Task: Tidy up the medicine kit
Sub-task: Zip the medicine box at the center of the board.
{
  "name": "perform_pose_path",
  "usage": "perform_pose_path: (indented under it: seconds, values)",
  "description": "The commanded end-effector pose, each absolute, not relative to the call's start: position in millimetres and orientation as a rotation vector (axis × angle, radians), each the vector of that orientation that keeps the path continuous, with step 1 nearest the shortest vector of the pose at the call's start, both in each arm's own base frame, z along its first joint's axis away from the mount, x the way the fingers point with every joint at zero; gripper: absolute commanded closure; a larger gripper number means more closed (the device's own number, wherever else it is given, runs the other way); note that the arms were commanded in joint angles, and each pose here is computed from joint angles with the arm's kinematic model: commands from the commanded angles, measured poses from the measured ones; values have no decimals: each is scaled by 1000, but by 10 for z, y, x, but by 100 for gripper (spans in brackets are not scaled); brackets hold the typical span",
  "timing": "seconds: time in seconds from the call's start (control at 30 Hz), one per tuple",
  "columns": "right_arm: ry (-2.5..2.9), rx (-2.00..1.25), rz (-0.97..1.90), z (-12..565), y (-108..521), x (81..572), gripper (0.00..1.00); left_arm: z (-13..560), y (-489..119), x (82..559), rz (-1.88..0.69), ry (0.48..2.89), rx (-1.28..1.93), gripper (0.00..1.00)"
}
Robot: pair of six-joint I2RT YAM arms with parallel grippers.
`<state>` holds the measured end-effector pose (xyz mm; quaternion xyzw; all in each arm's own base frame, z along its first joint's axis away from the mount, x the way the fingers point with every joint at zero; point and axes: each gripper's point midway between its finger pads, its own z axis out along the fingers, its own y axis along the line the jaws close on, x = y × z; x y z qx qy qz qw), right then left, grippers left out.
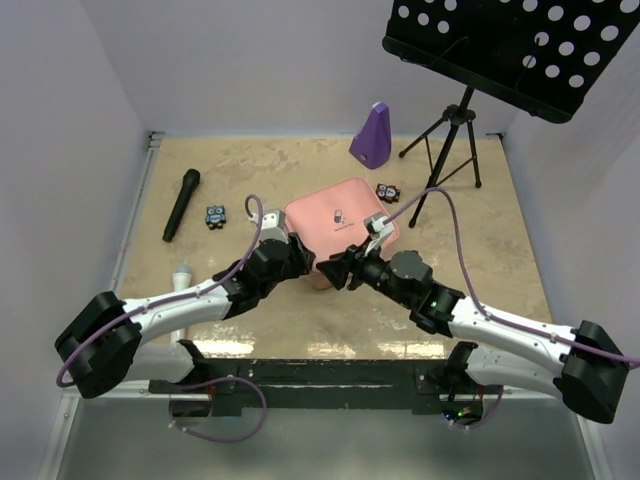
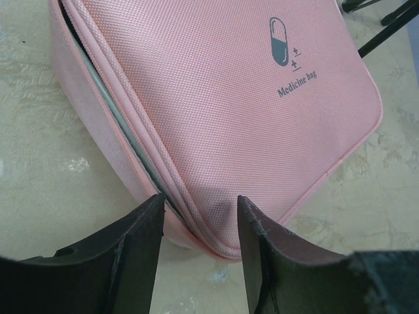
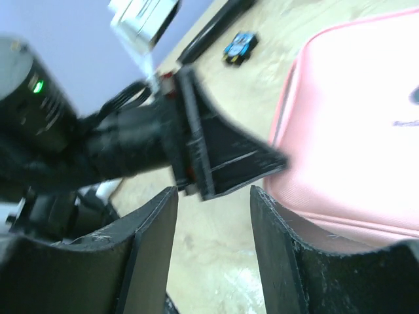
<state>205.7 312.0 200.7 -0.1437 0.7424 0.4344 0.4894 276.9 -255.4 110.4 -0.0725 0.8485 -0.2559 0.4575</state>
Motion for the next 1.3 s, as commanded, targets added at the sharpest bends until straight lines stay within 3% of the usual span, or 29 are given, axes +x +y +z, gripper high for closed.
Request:
perform_pose_path:
  seconds: [0.0,0.23,0.33,0.53,0.8,1.03,1.27]
  values:
    - [1814,-188,850,2043,2816,2323,48,1194,-2417,2690,-640,2074,-209,45]
    - [1931,-111,648,1735,2725,2787,51,1335,-2545,2411,-812,2008,-46,22]
    - [1957,-71,610,1635,2655,2959,54,1326,-2672,2225,-939,1952,15,17]
    - [1979,-24,478,1563,2467,3237,57,1378,-2868,1975,-1163,1802,152,23]
    - [2050,-55,463,1315,2541,3257,60,1585,-2946,2075,-1167,1636,180,29]
    - [1953,-168,647,1602,2742,3086,61,1452,-2983,2121,-1131,1685,192,31]
    - [2023,-323,790,1265,3022,2833,73,1319,-2961,2072,-1144,1727,182,33]
